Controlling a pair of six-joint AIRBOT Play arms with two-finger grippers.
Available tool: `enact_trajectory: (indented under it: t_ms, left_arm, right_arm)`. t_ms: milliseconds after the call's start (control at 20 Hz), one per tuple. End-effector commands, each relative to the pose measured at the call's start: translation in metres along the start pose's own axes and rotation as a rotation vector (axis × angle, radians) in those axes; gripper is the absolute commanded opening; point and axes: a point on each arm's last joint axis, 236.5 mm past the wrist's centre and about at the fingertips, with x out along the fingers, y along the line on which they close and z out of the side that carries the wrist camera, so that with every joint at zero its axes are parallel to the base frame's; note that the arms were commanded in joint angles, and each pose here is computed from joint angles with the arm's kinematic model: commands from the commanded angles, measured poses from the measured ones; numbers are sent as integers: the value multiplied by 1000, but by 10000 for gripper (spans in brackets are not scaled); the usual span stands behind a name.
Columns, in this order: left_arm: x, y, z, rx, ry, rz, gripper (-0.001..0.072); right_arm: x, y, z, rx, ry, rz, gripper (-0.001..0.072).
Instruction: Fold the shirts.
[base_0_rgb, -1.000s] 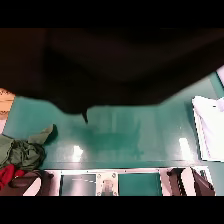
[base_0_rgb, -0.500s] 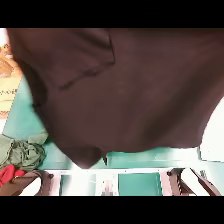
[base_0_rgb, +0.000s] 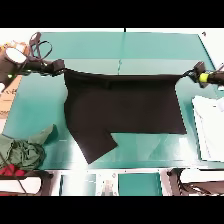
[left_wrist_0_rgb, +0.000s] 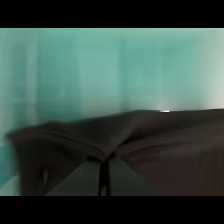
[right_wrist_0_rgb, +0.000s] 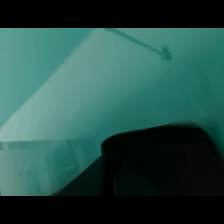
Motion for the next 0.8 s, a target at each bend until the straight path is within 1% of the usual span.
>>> enact_trajectory:
  t_ms: [0, 150, 350, 450, 600, 750]
  left_arm:
    - [34, 23, 13, -94, -84, 12, 29]
    - [30, 19, 25, -83, -114, 7, 29]
    - [30, 12, -15, -56, 55, -13, 29]
    - [26, 11, -45, -34, 184, -18, 29]
    - [19, 8, -83, -20, 340, -27, 29]
    - [22, 16, -108, -22, 414, -4, 29]
  right_arm:
    - [56, -39, -9, 63, 76, -27, 21]
    - [62, -31, 6, 38, 77, -3, 21]
    - [42, -26, 1, -32, 148, 0, 20]
    - [26, -34, -13, -68, 219, -34, 20]
    - [3, -60, -31, -96, 280, -139, 20]
    - [-2, -80, -54, -85, 329, -189, 20]
